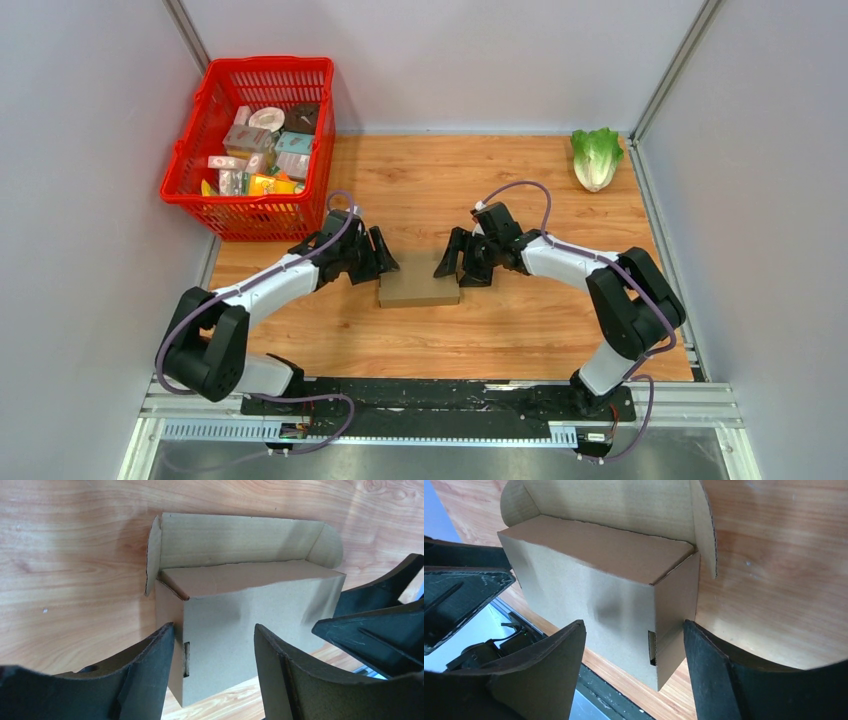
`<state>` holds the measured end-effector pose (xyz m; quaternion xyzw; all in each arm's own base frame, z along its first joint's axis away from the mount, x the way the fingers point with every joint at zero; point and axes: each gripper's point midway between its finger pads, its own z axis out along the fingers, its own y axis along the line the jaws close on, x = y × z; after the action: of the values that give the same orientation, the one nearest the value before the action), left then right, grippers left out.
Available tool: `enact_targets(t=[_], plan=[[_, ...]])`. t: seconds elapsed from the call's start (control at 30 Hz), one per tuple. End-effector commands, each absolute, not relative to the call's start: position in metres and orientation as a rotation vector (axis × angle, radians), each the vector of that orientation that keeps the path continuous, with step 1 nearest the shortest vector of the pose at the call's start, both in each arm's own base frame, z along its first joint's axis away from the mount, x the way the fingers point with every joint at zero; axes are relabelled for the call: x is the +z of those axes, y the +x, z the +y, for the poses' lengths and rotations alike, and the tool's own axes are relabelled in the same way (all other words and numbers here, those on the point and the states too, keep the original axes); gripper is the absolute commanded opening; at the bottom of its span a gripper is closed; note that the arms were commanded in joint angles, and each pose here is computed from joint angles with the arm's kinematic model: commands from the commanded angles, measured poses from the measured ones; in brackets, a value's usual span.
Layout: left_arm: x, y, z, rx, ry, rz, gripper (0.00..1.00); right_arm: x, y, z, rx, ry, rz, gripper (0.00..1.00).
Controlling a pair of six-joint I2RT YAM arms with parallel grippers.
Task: Fold the paper box
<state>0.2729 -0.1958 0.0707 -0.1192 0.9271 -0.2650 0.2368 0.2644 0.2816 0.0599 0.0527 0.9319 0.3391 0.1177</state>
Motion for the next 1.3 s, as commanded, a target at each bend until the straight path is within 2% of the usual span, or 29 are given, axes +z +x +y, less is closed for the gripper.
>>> enact_targets(t=[0.0,0.17,0.4,0.67,0.8,0.83,0.93,1.1,1.27], plan=[[0.079,0.29,-0.207,-0.783,-0.214,2.462,0.67,0.073,0.284,0.29,1.012,0.048,2.611,0.73],[0.072,0.289,-0.203,-0.752,-0.203,2.477,0.68,0.067,0.291,0.279,0.913,0.004,2.599,0.77],[0.069,0.295,-0.201,-0.744,-0.169,2.465,0.67,0.067,0.305,0.269,0.898,0.007,2.576,0.77],[0.062,0.302,-0.204,-0.774,-0.142,2.471,0.67,0.069,0.311,0.279,1.018,0.009,2.558,0.75],[0.063,0.302,-0.213,-0.831,-0.08,2.461,0.61,0.075,0.31,0.288,1.072,-0.031,2.526,0.68],[0.063,0.3,-0.215,-0.853,-0.065,2.461,0.6,0.078,0.309,0.291,1.091,-0.041,2.518,0.63],[0.079,0.305,-0.224,-0.916,-0.005,2.374,0.5,0.092,0.309,0.296,1.08,-0.084,2.449,0.58],[0.11,0.308,-0.227,-0.945,0.118,2.229,0.43,0.119,0.315,0.301,0.971,-0.256,2.265,0.56],[0.147,0.315,-0.219,-0.897,0.18,1.997,0.42,0.153,0.315,0.303,0.721,-0.435,1.967,0.59]])
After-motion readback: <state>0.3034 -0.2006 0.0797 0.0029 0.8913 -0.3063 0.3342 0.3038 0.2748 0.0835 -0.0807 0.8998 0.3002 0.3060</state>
